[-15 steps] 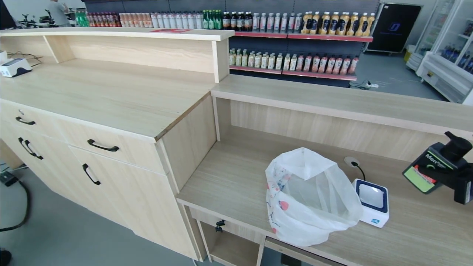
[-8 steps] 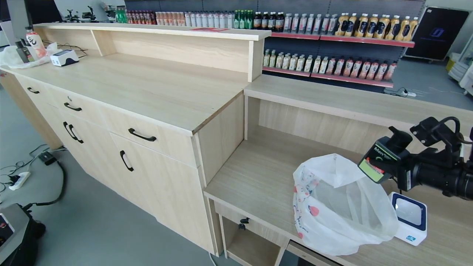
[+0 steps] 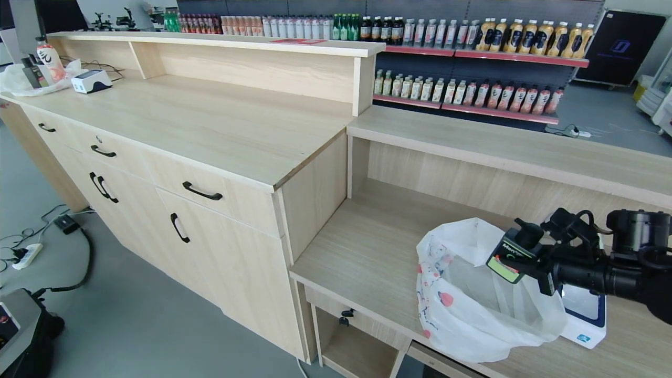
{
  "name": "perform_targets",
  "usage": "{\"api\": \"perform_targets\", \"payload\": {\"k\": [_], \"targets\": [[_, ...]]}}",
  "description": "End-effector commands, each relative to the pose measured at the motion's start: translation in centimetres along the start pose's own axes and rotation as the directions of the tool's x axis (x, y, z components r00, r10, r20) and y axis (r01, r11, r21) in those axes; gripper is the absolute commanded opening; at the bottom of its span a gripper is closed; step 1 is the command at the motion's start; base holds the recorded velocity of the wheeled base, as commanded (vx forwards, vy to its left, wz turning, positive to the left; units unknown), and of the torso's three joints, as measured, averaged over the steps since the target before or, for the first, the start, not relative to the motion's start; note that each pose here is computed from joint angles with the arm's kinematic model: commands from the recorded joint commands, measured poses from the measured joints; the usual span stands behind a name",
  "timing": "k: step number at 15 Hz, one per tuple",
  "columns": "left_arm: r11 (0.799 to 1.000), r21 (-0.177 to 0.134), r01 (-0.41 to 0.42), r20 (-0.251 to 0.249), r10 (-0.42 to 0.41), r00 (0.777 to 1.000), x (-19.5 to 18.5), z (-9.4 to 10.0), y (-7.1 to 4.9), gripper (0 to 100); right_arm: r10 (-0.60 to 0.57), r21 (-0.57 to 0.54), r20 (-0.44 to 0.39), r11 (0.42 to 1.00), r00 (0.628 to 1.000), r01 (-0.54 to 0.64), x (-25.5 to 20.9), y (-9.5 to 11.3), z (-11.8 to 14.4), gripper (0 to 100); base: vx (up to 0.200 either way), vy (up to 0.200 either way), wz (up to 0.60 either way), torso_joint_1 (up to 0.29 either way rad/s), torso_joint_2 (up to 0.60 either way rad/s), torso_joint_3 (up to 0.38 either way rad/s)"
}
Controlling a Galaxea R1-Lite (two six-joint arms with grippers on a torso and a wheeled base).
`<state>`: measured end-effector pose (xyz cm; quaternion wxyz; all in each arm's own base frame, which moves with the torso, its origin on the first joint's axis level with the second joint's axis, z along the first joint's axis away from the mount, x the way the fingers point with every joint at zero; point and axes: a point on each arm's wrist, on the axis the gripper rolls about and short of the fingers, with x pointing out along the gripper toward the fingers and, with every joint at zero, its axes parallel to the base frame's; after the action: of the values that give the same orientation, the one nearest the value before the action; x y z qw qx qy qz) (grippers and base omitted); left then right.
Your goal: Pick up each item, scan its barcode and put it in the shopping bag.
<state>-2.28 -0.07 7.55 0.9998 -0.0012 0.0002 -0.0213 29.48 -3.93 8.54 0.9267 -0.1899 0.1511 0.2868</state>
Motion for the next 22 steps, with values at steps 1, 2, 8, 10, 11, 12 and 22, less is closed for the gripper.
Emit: {"api": "perform_targets", "payload": {"k": [1,2,8,10,11,12,22], "targets": [[1.0,0.001,0.0,-0.001,0.0,1.0,0.0,0.0,0.0,100,0.019,0.043,-0.04,0.999,0.999,-0.017,1.7,-0.9,-2.5,0,0.0,0.0,0.0,0.0,0.0,0.0],[1.0,-0.001,0.0,-0.001,0.0,1.0,0.0,0.0,0.0,100,0.013,0.042,-0.038,0.999,0.999,-0.011,2.1,-1.2,-2.9,0,0.0,0.0,0.0,0.0,0.0,0.0],[1.0,-0.001,0.0,-0.001,0.0,1.0,0.0,0.0,0.0,100,0.063,0.022,-0.004,0.998,0.998,-0.063,4.0,-1.8,-4.1,0,0.0,0.0,0.0,0.0,0.0,0.0],[1.0,-0.001,0.0,-0.001,0.0,1.0,0.0,0.0,0.0,100,0.054,0.011,0.005,0.998,0.999,-0.054,4.9,-2.5,-4.5,0,0.0,0.0,0.0,0.0,0.0,0.0],[1.0,-0.001,0.0,-0.001,0.0,1.0,0.0,0.0,0.0,100,0.047,-0.003,0.019,0.999,0.999,-0.047,5.5,-2.8,-4.7,0,0.0,0.0,0.0,0.0,0.0,0.0],[1.0,-0.001,0.0,-0.001,0.0,1.0,0.0,0.0,0.0,100,0.043,-0.013,0.027,0.999,0.999,-0.042,6.0,-3.0,-4.9,0,0.0,0.0,0.0,0.0,0.0,0.0],[1.0,-0.001,0.0,-0.001,0.0,1.0,0.0,0.0,0.0,100,0.057,-0.058,0.068,0.997,0.996,-0.053,9.7,-3.9,-5.3,0,0.0,0.0,0.0,0.0,0.0,0.0]]}}
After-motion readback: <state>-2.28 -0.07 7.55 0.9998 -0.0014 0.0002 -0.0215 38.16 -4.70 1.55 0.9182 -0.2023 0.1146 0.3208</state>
